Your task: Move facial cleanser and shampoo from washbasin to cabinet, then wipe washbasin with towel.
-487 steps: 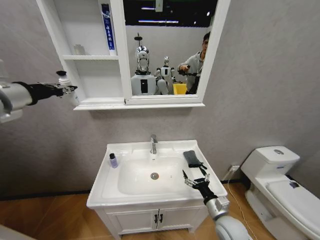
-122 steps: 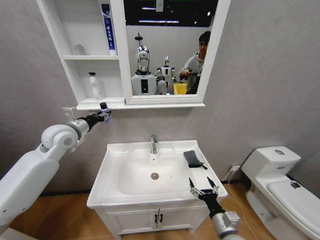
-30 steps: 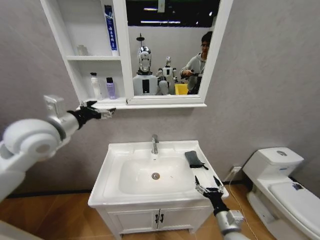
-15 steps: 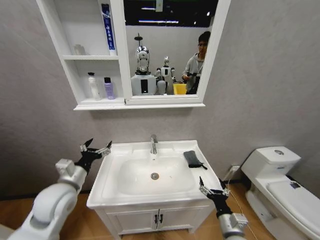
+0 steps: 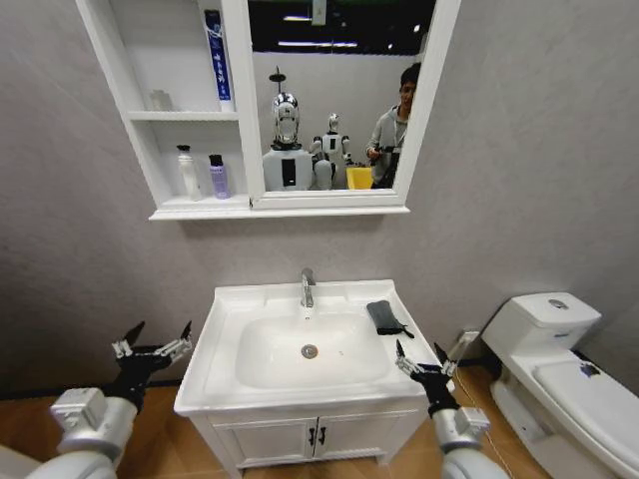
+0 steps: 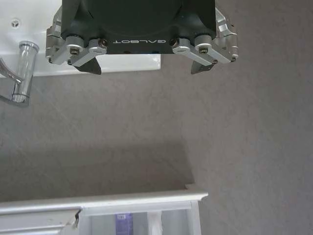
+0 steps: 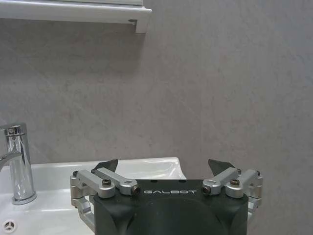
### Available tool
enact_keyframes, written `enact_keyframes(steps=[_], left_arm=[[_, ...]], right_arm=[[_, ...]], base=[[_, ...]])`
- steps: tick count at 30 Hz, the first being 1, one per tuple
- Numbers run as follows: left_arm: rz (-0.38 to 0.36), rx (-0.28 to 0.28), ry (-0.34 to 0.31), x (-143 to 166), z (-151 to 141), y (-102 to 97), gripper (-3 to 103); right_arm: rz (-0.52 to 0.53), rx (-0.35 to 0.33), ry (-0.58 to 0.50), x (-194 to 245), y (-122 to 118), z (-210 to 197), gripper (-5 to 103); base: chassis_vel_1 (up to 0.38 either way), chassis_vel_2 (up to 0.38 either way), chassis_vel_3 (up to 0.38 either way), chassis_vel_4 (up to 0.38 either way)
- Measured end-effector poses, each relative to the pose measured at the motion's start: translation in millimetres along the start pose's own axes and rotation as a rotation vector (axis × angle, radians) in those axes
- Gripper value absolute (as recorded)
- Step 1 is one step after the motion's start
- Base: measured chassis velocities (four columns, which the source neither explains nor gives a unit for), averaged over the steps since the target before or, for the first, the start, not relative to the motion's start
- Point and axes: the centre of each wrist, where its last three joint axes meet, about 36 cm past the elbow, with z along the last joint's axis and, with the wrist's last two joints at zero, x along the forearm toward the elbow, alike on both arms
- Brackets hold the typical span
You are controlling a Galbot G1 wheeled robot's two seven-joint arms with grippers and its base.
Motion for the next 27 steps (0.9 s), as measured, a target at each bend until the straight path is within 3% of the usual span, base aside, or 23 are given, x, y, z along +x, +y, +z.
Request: enact_keyframes(steps=[12,16,22,27], left_arm=[[0.078,-0.04,0.032,0.3,8.0,-14.0,100],[0.078,-0.038,0.028,0.5,10.1,-17.9,100],[0.07,-0.03,0.027,1.2,11.6,-19.6,100],[0.065,-0.029,0.024,1.1,11.2,-18.5,100]], right_arm=[[0.02,0.017,0.14,-76.2,-20.2,-6.5,100],[0.033,-0.027,0.251,-118.8,-24.4,-31.8,100],[-0.034,-0.082,0.387,-160.0,-6.6,-48.1,100],[-0.034,-0.078,0.465,-171.2,6.8,-38.5,100]], base=[[0.0,0.0,0.0,0.0],[0.0,0.0,0.0,0.0],[0.0,0.0,0.0,0.0],[0.0,0.0,0.0,0.0]])
